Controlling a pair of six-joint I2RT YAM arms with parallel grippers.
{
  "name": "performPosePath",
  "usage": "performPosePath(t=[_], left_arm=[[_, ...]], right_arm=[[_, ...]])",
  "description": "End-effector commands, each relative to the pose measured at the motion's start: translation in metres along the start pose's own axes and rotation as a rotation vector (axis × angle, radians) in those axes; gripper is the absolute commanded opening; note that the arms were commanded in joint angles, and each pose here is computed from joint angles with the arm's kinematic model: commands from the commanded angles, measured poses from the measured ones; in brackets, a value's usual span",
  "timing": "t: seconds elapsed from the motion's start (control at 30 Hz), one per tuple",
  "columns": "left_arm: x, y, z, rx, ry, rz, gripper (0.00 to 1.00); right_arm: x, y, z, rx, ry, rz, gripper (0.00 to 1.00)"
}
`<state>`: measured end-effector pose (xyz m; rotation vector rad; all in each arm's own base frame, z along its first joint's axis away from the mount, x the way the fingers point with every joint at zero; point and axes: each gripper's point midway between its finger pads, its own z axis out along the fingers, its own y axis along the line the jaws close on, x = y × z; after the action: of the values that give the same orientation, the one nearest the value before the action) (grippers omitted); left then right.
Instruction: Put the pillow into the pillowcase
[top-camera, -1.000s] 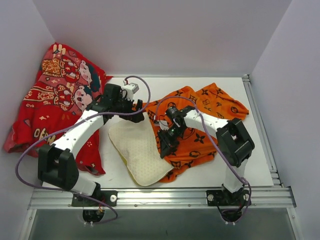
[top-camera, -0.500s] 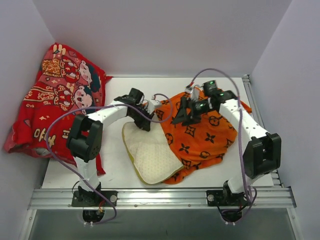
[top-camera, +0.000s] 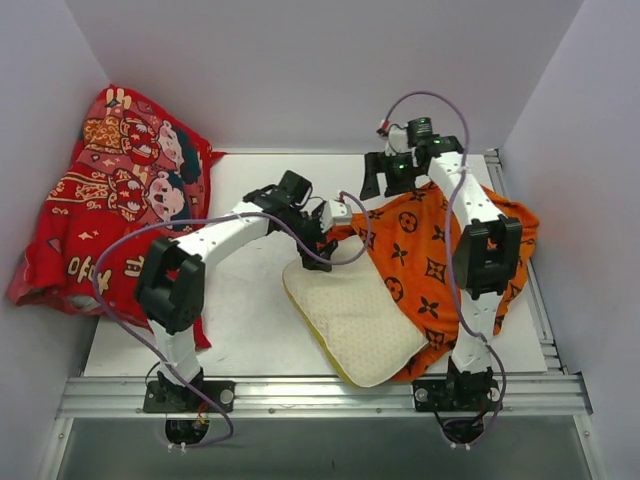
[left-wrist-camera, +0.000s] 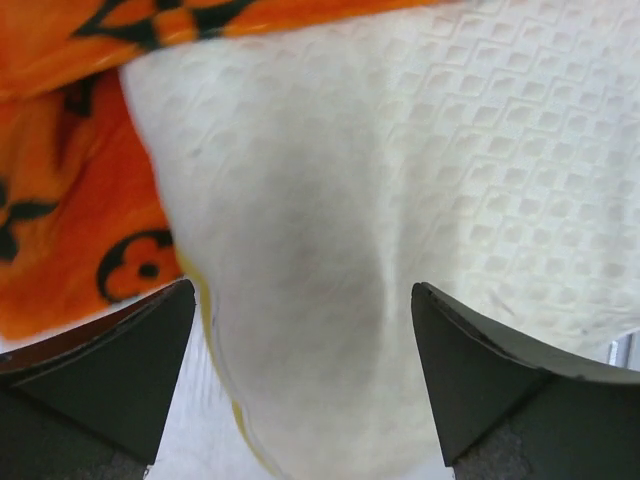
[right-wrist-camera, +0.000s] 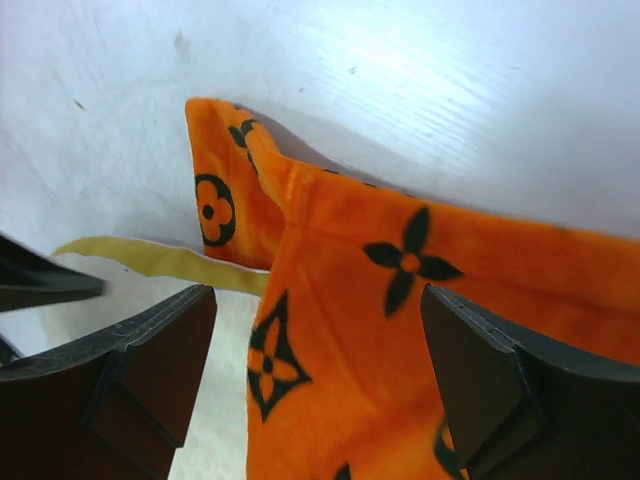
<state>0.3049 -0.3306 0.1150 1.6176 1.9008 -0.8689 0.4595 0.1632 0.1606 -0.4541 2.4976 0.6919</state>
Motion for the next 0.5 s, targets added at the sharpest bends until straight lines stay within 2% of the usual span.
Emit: performPosePath(t=[0.0, 0.03, 0.1, 0.27, 0.47], left_arm=[[-0.022, -0.003, -0.063, -0.112, -0.136, -0.149, 0.97], [0.002, -0.006, -0.064, -0.116, -0.122, -0.234, 0.97], [0.015, -0.009, -0.074, -0.192, -0.128, -0.336, 0.97], [0.066, -0.029, -0.054, -0.212, -0.1, -0.56, 0.97], [0.079, -0.018, -0.021, -0.216, -0.122, -0.716, 0.97]], right_arm=[[0.009, 0.027, 0.023, 0.037, 0.085, -0.204, 0.86], [0.014, 0.029, 0.034, 0.04, 0.111, -0.229, 0.87], [0.023, 0.04, 0.051, 0.043, 0.15, -0.306, 0.88], [0.054, 0.029, 0.085, 0.132, 0.28, -0.391, 0.89], [0.065, 0.016, 0.1, 0.261, 0.343, -0.453, 0.86]])
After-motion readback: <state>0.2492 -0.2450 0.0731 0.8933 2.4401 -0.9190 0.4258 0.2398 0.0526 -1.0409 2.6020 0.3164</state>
